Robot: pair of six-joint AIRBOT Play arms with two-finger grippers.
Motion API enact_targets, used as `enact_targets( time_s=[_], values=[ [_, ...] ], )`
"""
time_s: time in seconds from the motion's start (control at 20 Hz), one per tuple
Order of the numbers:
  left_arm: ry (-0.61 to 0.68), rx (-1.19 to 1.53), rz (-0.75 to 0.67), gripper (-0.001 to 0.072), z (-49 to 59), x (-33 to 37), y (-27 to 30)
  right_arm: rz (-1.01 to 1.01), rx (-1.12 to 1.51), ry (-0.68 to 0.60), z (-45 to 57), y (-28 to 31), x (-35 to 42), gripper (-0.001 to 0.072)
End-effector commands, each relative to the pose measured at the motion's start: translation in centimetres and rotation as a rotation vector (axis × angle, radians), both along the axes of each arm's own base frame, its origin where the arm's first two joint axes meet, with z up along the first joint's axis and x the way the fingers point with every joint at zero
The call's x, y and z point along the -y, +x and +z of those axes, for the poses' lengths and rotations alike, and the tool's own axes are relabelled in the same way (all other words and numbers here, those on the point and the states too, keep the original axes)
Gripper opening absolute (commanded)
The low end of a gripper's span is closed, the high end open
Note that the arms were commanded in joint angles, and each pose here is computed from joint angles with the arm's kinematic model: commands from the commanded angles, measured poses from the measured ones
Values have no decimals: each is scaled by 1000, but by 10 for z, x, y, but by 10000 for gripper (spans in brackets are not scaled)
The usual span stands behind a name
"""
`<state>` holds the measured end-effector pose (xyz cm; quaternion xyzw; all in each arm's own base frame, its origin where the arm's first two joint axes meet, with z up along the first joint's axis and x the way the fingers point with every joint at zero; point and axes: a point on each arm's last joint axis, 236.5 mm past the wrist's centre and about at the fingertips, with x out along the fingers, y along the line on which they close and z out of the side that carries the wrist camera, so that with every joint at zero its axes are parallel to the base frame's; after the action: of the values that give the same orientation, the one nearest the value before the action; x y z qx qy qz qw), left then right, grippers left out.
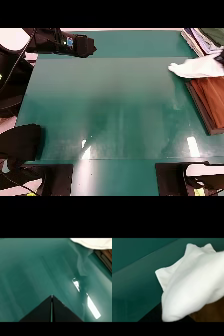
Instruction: Fold the shirts.
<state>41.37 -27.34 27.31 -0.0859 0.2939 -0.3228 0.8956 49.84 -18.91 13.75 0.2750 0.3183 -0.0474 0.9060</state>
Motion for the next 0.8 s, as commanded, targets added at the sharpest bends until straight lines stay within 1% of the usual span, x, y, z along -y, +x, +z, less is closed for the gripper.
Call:
enact_targets(
  time_s=[0.0, 0.1, 0.25, 0.45, 0.6, 0.75],
  values=[
    [-22, -13, 4, 29, 1, 4, -2, -112, 32, -24, 11, -17, 51, 16],
    [-23, -15, 5, 29, 1, 4, -2, -90, 114, -17, 43, -8, 45, 16],
    [-23, -16, 4, 29, 1, 4, -2, -37, 214, -123, 107, -2, 36, 16],
    [-17, -22, 1, 29, -1, 4, -3, -11, 288, -202, 166, -14, 34, 16],
    [-4, -41, -7, 29, -5, 3, -6, -1, 246, -201, 165, -31, 41, 16],
    [13, -53, -18, 29, -10, 3, -10, -33, 96, -200, 127, -64, 63, 16]
  ],
)
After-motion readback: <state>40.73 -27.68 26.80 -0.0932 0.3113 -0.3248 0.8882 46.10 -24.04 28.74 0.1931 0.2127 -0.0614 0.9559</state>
